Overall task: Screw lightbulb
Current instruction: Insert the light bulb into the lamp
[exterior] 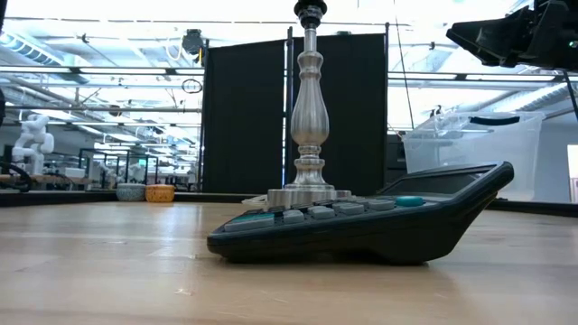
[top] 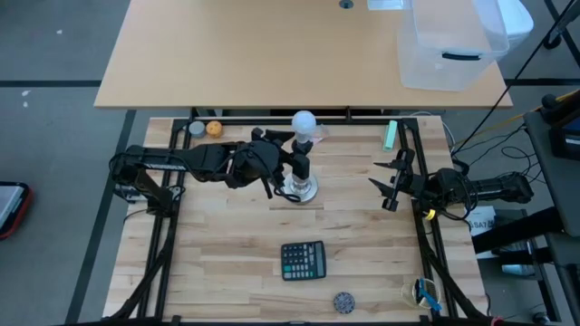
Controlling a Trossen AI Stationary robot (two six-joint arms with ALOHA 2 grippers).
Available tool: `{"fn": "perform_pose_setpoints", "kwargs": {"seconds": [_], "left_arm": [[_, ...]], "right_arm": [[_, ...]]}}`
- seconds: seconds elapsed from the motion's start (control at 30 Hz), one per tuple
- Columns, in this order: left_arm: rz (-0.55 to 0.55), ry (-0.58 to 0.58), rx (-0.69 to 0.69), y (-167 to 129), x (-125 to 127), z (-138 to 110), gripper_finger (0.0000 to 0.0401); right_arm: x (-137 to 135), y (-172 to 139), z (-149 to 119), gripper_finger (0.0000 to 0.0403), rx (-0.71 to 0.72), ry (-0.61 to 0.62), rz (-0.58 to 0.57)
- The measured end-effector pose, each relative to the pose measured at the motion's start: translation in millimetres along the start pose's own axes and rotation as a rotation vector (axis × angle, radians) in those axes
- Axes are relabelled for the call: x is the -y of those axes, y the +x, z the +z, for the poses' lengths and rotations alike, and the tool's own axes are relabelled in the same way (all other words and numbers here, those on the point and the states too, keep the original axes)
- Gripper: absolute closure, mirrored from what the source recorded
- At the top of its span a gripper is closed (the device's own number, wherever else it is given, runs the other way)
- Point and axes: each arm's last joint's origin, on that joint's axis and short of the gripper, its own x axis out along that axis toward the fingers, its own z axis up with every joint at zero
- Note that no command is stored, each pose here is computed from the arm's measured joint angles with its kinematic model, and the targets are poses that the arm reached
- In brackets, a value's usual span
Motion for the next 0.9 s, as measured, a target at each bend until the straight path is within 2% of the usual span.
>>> {"fn": "perform_pose_setpoints", "kwargs": {"seconds": [0.9], "left_arm": [[-0.019, 0.004, -0.006, -7.8, -5.1, 5.8, 0.0098]], "right_arm": [[-0.1, 0.0, -0.1, 0.0190, 0.000, 0.000, 0.001]]}}
